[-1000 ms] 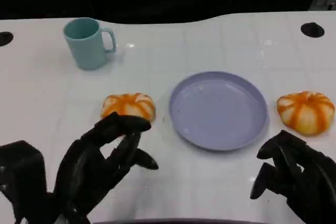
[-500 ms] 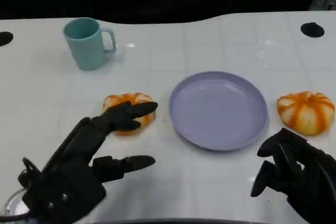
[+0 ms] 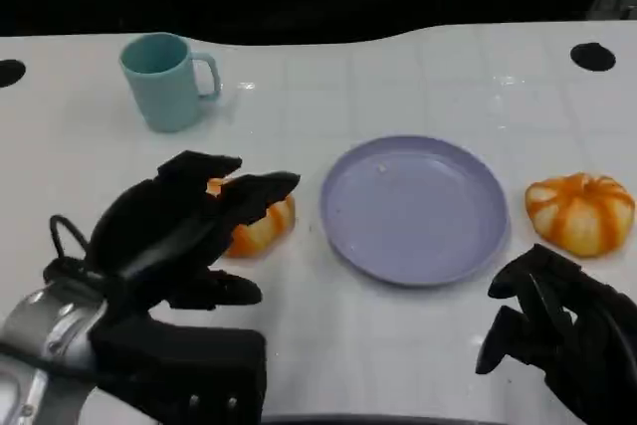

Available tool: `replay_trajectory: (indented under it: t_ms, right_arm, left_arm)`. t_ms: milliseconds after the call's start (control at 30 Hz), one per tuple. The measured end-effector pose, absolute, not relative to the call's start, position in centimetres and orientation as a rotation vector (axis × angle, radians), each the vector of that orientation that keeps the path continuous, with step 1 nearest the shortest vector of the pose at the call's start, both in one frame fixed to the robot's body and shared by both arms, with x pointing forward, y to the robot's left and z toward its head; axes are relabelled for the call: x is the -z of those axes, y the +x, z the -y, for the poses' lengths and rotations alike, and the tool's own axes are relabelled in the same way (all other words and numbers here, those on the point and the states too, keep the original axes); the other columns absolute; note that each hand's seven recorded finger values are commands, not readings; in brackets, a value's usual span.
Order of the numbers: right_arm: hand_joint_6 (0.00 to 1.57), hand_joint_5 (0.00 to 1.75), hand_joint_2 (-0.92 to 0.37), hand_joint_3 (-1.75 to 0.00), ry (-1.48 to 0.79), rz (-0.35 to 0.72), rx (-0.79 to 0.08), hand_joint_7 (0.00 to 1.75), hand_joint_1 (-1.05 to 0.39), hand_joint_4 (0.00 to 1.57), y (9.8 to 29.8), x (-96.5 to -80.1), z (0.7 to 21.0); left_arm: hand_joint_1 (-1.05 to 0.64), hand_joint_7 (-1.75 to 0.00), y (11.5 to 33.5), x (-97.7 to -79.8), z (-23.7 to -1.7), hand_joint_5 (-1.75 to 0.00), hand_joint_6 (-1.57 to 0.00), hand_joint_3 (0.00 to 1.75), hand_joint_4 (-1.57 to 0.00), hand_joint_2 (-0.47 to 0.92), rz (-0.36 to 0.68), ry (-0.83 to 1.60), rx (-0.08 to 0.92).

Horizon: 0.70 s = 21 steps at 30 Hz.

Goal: Grasp the bread from the table and place it into the plate.

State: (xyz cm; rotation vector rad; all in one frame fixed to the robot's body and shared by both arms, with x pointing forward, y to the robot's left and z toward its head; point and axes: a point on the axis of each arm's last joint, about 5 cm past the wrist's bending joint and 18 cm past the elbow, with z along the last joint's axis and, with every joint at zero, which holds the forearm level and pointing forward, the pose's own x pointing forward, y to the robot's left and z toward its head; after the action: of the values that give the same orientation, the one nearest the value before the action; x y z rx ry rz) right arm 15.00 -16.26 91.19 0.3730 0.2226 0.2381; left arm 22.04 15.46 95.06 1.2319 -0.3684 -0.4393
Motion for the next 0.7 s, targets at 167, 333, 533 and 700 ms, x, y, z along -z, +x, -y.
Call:
replay_trajectory:
  t_ms: [167, 333, 533, 700]
  right_arm:
    - [0.48, 1.75, -0.92, -0.38, 0.372, -0.225, -0.236, 1.62, -0.44, 0.63, 15.0, -91.2, 16.3]
    - [0.49, 1.75, -0.92, -0.38, 0.372, -0.224, -0.235, 1.62, -0.44, 0.63, 15.0, -91.2, 16.3]
    - [0.49, 1.75, -0.92, -0.39, 0.371, -0.224, -0.236, 1.62, -0.44, 0.64, 15.1, -91.2, 16.3]
    - [0.49, 1.75, -0.92, -0.38, 0.375, -0.232, -0.240, 1.61, -0.44, 0.64, 15.1, -91.2, 16.3]
  left_arm:
    - [-0.54, 0.00, 23.5, -94.8, -14.6, -0.35, -0.25, 0.01, 0.00, 0.82, 0.324, 1.331, 0.465]
    - [-0.52, -0.01, 25.2, -93.4, -13.8, -0.36, -0.26, 0.00, -0.01, 0.83, 0.233, 1.358, 0.507]
    - [-0.46, 0.00, 27.0, -92.1, -12.7, -0.31, -0.22, 0.00, 0.00, 0.80, 0.122, 1.364, 0.524]
    - [-0.42, 0.00, 28.2, -91.9, -11.2, -0.31, -0.23, 0.00, 0.00, 0.77, 0.045, 1.341, 0.519]
